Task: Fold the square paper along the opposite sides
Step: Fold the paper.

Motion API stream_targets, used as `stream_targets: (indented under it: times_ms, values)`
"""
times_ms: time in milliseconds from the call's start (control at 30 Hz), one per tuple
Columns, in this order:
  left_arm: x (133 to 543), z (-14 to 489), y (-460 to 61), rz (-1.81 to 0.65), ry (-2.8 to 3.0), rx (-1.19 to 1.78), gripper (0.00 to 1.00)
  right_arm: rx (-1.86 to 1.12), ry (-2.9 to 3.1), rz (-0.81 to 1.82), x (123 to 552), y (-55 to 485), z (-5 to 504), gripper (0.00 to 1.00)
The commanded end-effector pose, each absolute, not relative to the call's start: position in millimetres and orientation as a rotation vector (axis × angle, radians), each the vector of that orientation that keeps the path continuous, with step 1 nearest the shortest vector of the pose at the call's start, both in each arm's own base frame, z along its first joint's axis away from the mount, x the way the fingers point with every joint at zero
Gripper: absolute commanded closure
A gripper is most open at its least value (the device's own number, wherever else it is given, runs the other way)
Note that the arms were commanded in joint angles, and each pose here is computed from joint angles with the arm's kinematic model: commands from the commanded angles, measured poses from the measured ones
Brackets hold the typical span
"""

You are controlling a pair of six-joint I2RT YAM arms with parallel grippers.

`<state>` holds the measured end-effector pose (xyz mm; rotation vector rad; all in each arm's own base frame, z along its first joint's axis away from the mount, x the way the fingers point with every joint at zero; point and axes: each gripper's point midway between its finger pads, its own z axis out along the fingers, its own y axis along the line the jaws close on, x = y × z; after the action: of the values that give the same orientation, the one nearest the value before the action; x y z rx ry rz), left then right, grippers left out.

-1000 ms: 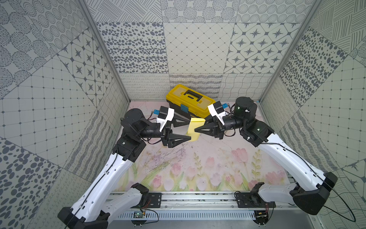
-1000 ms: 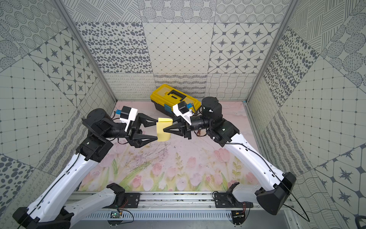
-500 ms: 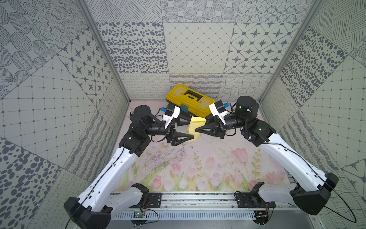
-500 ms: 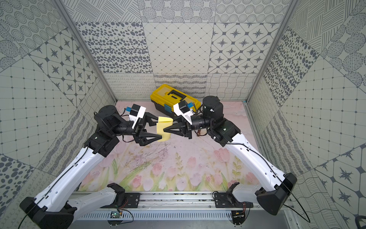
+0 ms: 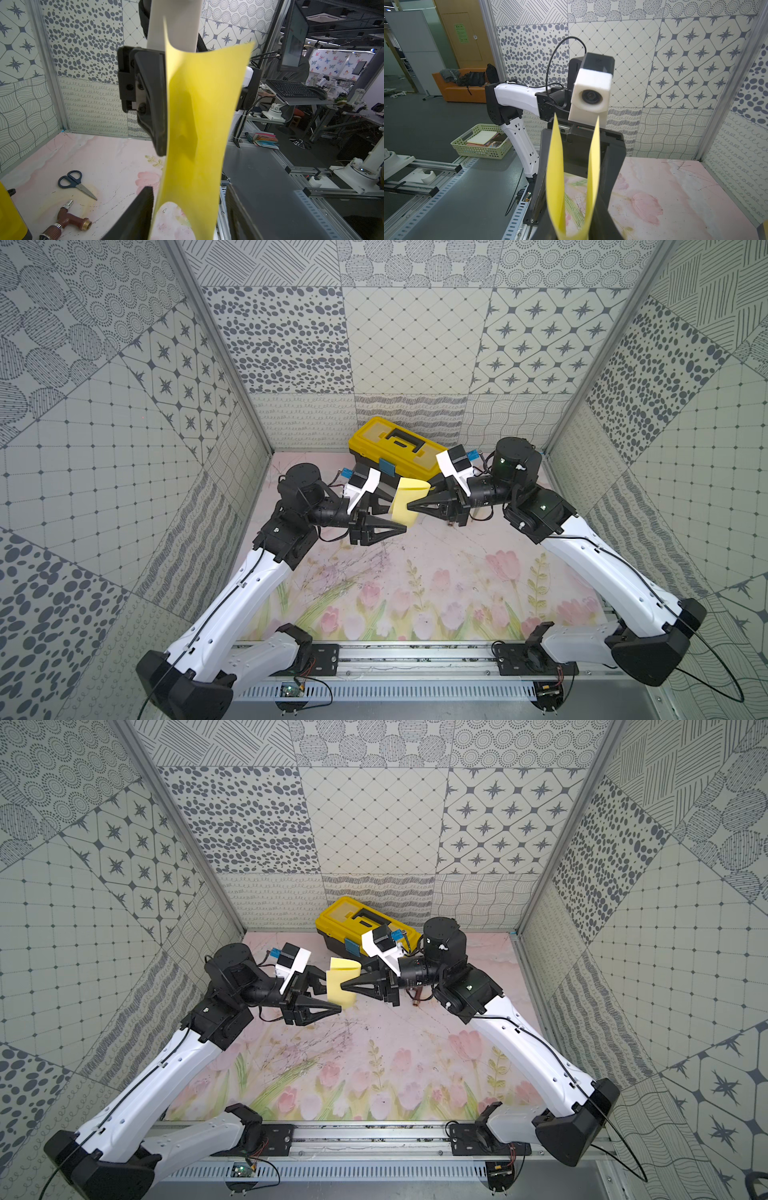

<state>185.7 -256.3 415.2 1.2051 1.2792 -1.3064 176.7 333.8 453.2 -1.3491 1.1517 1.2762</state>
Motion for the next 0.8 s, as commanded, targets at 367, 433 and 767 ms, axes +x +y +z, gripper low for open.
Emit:
stream_targets:
  times_ms: [367, 433, 767]
  values:
    - [181.1, 419.2, -257.2, -1.308, 1.247, 1.225, 0.83, -1.336, 1.107, 1.243, 176.9, 331.4, 465.2, 0.74]
    - [181.4, 419.1, -257.4, -1.309, 1.249, 1.224, 0.85, -1.335, 1.107, 1.242, 177.2, 331.5, 465.1, 0.73]
    - [187.9, 417.8, -256.8, -1.262, 1.279, 1.192, 0.88, -1.306, 1.121, 1.211, 180.5, 325.8, 469.1, 0.41]
